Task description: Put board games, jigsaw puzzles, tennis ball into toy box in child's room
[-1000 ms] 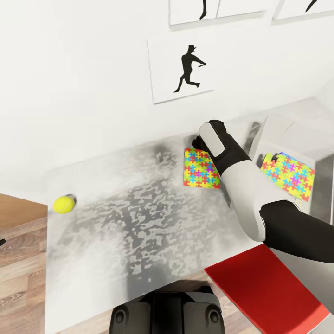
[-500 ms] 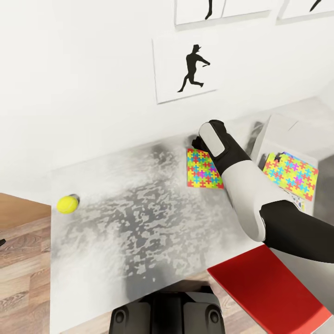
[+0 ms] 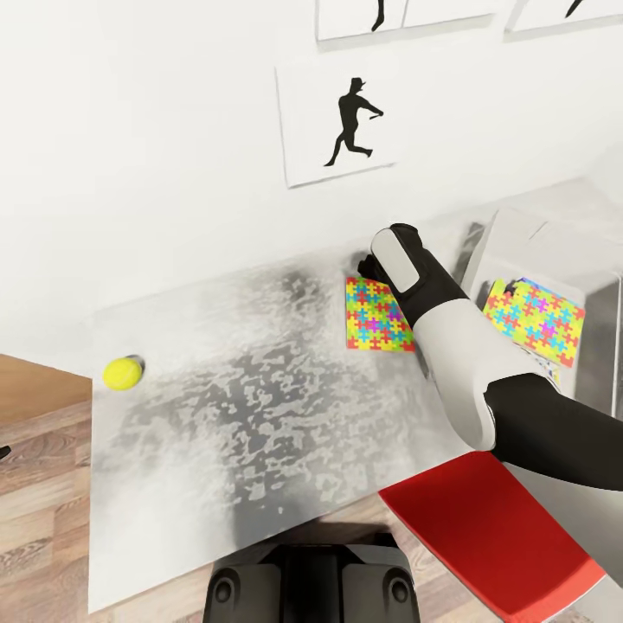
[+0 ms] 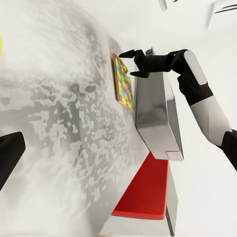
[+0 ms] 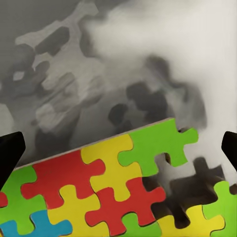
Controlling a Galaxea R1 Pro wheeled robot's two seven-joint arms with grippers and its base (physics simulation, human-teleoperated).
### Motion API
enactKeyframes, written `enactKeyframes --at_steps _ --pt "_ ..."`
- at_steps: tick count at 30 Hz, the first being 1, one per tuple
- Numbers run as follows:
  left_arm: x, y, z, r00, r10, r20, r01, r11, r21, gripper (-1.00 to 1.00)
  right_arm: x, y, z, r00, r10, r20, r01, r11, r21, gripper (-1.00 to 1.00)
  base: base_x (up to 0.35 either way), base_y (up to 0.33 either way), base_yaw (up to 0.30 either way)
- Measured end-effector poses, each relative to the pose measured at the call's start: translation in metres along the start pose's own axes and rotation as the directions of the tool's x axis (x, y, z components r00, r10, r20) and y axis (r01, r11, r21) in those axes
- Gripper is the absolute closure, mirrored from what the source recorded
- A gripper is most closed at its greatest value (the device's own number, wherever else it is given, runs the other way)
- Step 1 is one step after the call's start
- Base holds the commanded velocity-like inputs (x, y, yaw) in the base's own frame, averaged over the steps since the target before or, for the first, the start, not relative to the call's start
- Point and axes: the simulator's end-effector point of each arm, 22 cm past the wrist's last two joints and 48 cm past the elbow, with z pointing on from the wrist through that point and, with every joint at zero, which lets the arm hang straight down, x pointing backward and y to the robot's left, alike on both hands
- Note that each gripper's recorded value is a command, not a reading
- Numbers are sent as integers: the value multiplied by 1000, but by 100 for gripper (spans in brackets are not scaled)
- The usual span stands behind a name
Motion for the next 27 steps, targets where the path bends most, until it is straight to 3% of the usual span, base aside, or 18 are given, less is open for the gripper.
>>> enactKeyframes --at_steps 12,27 --pt "0 0 0 1000 0 0 0 1000 0 -100 0 0 0 1000 -1 -1 1 1000 -1 -100 -48 3 0" --pt "0 0 0 1000 0 0 0 1000 0 -100 0 0 0 1000 -1 -2 1 1000 -2 -100 -1 124 0"
